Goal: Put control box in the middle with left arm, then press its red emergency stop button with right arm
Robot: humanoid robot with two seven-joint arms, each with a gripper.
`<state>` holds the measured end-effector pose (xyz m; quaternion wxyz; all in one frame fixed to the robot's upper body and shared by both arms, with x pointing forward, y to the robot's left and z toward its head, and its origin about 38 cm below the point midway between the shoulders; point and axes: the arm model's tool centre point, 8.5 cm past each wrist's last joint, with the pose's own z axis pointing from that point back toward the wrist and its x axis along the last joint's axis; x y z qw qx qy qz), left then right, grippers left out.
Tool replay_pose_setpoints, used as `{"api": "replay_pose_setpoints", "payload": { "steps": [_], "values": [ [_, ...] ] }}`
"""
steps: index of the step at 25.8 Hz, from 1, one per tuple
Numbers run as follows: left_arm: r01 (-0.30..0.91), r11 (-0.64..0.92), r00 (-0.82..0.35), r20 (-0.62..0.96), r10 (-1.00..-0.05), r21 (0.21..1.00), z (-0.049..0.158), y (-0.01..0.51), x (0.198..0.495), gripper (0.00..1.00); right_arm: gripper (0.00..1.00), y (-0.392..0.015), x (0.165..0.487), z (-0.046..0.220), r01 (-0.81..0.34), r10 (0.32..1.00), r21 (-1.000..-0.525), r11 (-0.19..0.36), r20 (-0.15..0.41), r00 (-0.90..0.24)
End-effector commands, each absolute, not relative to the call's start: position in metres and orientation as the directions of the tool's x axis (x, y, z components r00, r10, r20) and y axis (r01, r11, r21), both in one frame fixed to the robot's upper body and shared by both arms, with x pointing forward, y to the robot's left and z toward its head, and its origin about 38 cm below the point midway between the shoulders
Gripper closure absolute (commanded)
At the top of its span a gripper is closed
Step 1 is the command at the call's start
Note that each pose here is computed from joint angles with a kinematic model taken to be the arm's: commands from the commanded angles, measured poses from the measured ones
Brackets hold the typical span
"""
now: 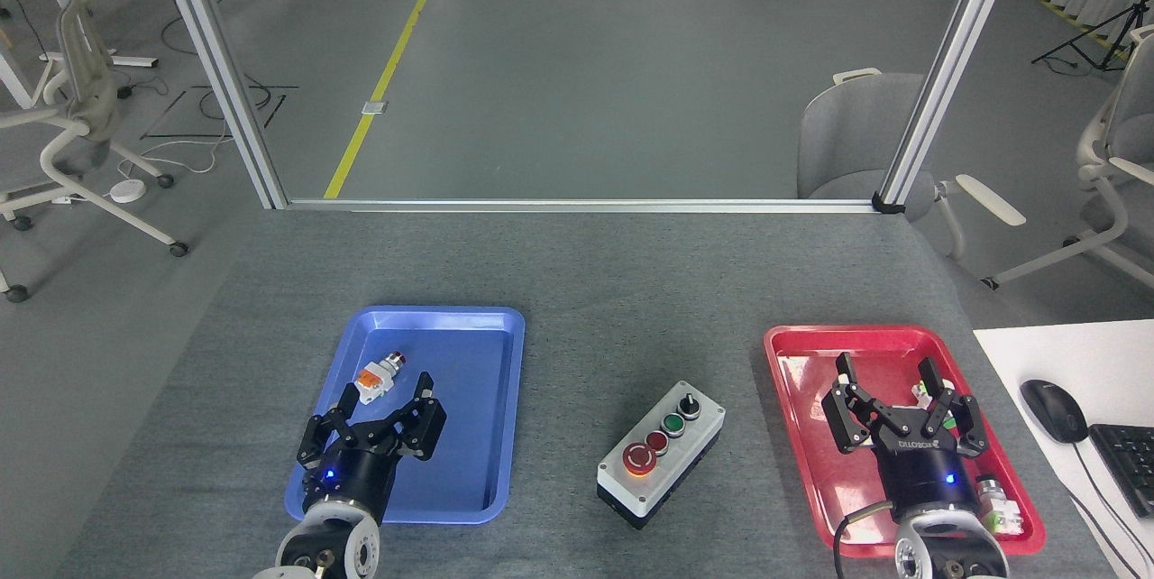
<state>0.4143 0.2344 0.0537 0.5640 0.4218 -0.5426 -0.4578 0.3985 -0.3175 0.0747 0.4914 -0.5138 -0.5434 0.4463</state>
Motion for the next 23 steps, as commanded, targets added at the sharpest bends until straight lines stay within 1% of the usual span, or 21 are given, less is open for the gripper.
{"api": "replay_pose_setpoints", "payload": {
  "steps": [1,4,6,10,17,20,23],
  "values": [
    [0.059,0.225,-0.008,0.226,-0.974,0.973,0.054,0.234,0.414,0.01,0.02,-0.322,0.397,0.075,0.125,0.995,-0.989,0.072,0.08,0.061],
    [0.059,0.225,-0.008,0.226,-0.974,0.973,0.054,0.234,0.414,0.01,0.02,-0.327,0.393,0.068,0.109,0.99,-0.991,0.072,0.085,0.111],
    [0.059,0.225,-0.006,0.226,-0.974,0.973,0.054,0.234,0.414,0.01,0.02,-0.327,0.387,0.061,0.091,0.989,-0.993,0.075,0.085,0.117],
    [0.059,0.225,-0.008,0.226,-0.974,0.973,0.054,0.234,0.414,0.01,0.02,-0.329,0.385,0.06,0.091,0.992,-0.994,0.068,0.077,0.102],
    [0.059,0.224,-0.008,0.225,-0.974,0.973,0.054,0.235,0.414,0.01,0.02,-0.322,0.387,0.055,0.077,0.993,-0.994,0.083,0.088,0.075],
    [0.058,0.224,-0.008,0.225,-0.974,0.973,0.054,0.235,0.414,0.01,0.02,-0.319,0.393,0.055,0.071,0.993,-0.994,0.087,0.092,0.069],
    [0.059,0.225,-0.008,0.226,-0.974,0.973,0.054,0.234,0.414,0.01,0.02,-0.313,0.394,0.054,0.071,0.993,-0.992,0.1,0.105,0.06]
  ]
}}
